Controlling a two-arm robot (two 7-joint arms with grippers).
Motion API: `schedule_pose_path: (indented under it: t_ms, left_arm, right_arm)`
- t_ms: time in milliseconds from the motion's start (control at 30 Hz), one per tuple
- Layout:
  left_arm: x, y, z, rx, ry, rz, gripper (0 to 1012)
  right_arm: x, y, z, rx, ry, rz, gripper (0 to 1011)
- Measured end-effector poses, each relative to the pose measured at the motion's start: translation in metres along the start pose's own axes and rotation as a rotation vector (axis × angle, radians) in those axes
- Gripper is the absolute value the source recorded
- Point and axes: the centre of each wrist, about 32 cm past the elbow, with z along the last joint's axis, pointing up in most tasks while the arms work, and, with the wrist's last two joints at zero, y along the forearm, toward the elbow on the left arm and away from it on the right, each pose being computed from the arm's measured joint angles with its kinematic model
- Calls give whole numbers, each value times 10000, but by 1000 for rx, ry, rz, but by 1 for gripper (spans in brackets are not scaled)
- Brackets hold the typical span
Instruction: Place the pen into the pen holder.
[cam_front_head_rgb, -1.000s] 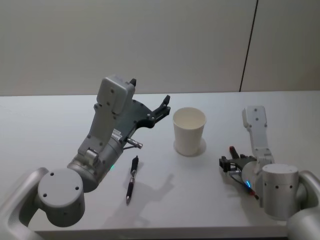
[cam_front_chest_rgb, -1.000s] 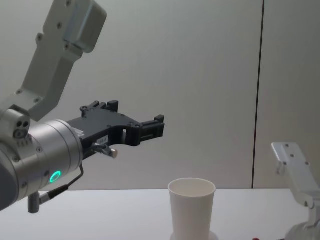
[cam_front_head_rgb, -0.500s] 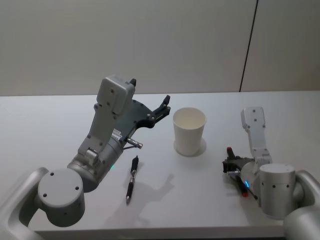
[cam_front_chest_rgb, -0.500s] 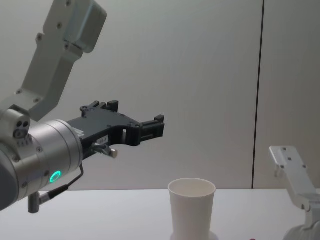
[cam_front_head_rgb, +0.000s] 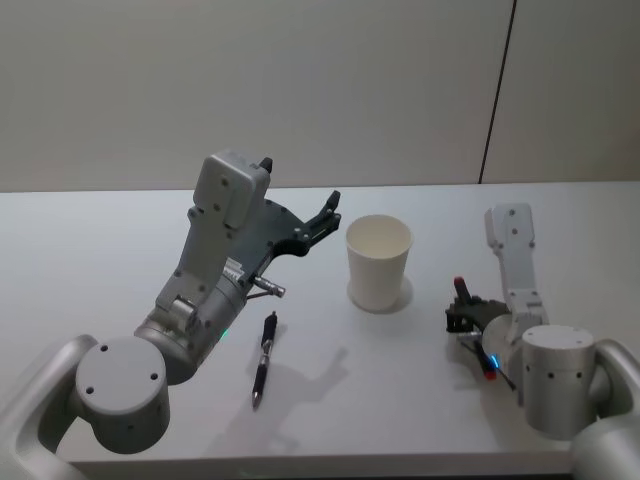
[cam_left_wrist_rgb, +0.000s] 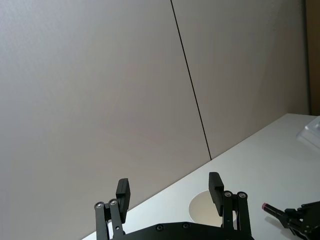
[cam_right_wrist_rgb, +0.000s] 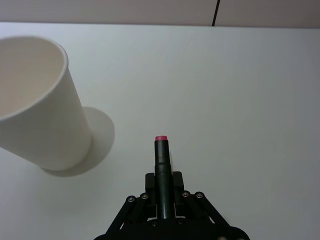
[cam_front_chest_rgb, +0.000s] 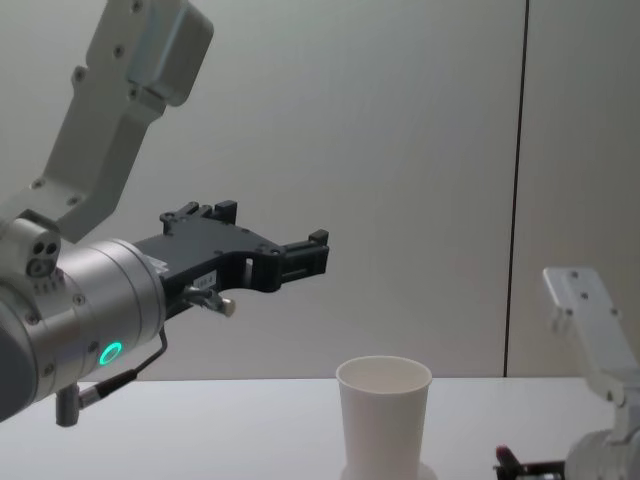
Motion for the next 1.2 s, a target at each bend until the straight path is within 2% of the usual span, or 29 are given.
schedule_pose_path:
  t_ms: [400, 800, 1200]
  left_arm:
    - [0, 0, 0, 0, 0, 0, 1004]
    - [0, 0, 0, 0, 0, 0, 1004]
    - [0, 0, 0, 0, 0, 0, 1004]
  right_arm:
    - [16, -123, 50, 148, -4, 20, 184]
    - [57, -241, 112, 346, -14, 56, 184]
    - [100, -286, 188, 527, -33, 97, 184]
